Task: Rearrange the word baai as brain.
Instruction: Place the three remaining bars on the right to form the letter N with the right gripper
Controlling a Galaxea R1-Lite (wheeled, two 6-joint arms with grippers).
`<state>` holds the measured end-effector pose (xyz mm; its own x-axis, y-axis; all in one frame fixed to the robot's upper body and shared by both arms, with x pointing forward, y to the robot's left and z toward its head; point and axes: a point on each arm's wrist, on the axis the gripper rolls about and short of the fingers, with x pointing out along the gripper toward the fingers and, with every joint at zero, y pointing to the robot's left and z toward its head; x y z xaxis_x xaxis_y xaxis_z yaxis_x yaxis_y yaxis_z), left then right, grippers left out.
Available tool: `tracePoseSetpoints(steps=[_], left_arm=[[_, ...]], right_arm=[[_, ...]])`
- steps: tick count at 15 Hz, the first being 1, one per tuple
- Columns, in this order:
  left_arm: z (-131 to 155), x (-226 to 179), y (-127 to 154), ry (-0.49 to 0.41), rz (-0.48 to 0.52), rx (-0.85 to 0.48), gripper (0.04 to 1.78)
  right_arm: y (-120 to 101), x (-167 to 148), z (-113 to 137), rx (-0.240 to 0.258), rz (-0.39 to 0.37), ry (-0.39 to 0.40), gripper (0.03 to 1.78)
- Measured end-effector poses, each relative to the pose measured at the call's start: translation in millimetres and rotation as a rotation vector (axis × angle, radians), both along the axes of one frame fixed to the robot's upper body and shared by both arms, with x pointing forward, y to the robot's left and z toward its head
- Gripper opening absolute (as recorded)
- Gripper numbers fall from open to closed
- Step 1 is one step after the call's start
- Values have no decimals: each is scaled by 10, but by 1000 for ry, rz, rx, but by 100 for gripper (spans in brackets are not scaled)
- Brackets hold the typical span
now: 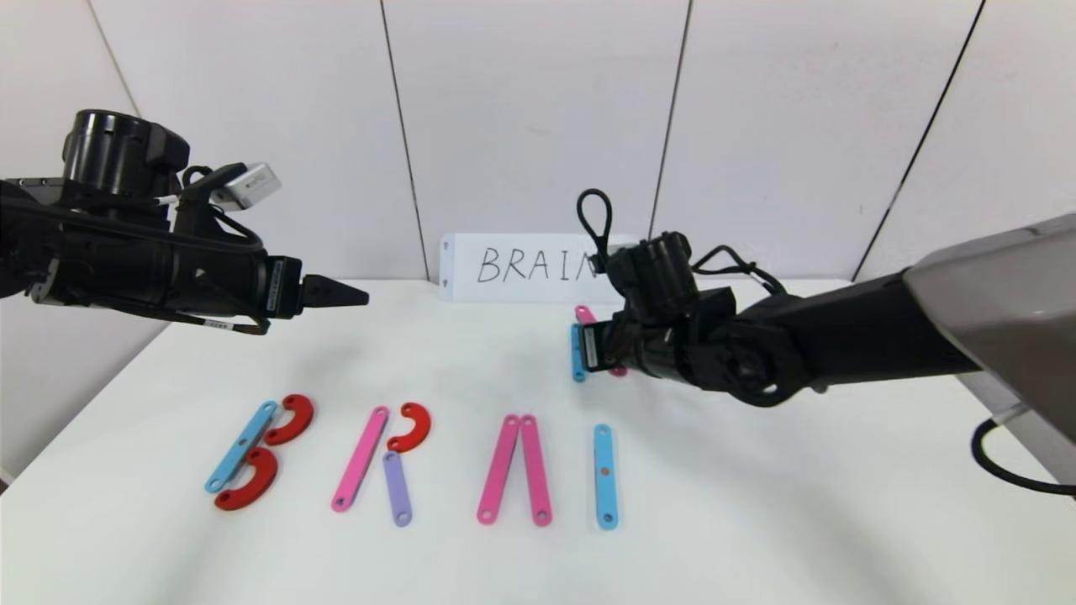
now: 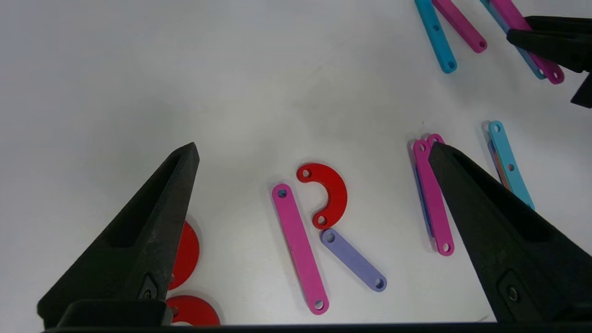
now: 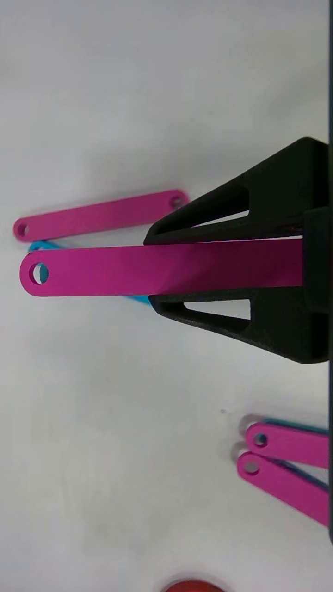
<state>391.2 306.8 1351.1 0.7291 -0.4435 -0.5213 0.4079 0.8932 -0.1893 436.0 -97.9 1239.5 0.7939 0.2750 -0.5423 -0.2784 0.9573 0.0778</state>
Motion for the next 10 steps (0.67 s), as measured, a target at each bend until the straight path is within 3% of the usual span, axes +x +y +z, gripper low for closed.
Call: tracePoseSetpoints(steps=[6, 10], left_arm=[[-4, 0, -11, 1, -2, 0, 173], [-5, 1, -11, 1, -3, 0, 173]], right_arm=[[-226, -569, -105, 54, -129, 60, 30], [-283, -801, -251, 74, -160, 123, 30]])
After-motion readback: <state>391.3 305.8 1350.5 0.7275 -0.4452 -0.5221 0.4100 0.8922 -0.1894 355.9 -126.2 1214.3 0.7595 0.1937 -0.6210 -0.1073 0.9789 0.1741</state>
